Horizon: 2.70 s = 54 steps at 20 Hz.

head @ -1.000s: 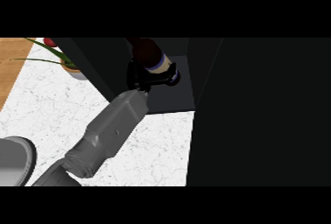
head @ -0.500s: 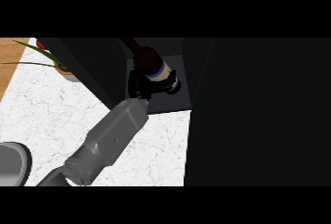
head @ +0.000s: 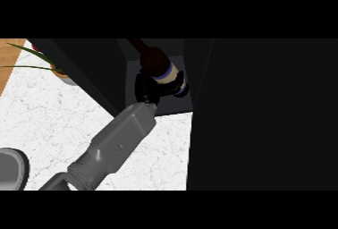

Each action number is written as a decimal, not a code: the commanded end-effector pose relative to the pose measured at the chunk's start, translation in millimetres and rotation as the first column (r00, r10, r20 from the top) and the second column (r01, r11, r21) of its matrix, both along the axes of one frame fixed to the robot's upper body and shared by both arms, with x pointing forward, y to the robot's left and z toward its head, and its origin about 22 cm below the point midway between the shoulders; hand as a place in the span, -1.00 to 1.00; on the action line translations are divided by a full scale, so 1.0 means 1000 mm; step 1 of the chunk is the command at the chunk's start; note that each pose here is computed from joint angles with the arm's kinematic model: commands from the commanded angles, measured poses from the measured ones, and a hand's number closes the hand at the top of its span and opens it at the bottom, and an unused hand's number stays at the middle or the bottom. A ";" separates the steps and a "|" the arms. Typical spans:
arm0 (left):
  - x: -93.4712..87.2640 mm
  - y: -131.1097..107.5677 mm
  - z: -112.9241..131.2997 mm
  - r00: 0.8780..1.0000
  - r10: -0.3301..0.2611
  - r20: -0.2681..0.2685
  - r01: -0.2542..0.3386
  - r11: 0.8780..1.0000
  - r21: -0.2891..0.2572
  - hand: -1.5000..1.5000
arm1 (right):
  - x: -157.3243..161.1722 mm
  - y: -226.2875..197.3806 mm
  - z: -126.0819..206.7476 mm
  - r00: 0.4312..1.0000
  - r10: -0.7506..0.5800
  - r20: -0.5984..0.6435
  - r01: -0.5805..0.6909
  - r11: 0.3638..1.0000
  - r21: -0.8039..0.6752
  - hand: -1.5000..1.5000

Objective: Pick up the wine, place it into the cabinet and close the cabinet

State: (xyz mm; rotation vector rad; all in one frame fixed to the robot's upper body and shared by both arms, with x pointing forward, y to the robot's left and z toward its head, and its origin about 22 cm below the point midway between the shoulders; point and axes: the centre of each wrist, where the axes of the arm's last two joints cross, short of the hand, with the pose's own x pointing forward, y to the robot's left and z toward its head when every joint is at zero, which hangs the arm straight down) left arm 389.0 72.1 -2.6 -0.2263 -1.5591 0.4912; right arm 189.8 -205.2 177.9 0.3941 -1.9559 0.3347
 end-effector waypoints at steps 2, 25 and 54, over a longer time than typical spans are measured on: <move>0.002 -0.005 0.006 0.999 0.050 -0.014 -0.051 0.999 -0.010 -1.00 | 0.004 0.010 0.003 1.000 0.011 -0.014 -0.012 1.000 -0.020 -1.00; 0.009 -0.014 0.015 0.996 0.016 0.088 -0.034 0.978 0.205 -1.00 | 0.005 0.009 0.006 1.000 0.005 -0.001 -0.005 1.000 -0.012 -1.00; -0.056 -0.046 -0.014 0.975 -0.100 0.199 0.070 0.985 0.155 -1.00 | -0.017 0.003 0.012 0.997 -0.058 -0.054 0.058 0.998 -0.004 -1.00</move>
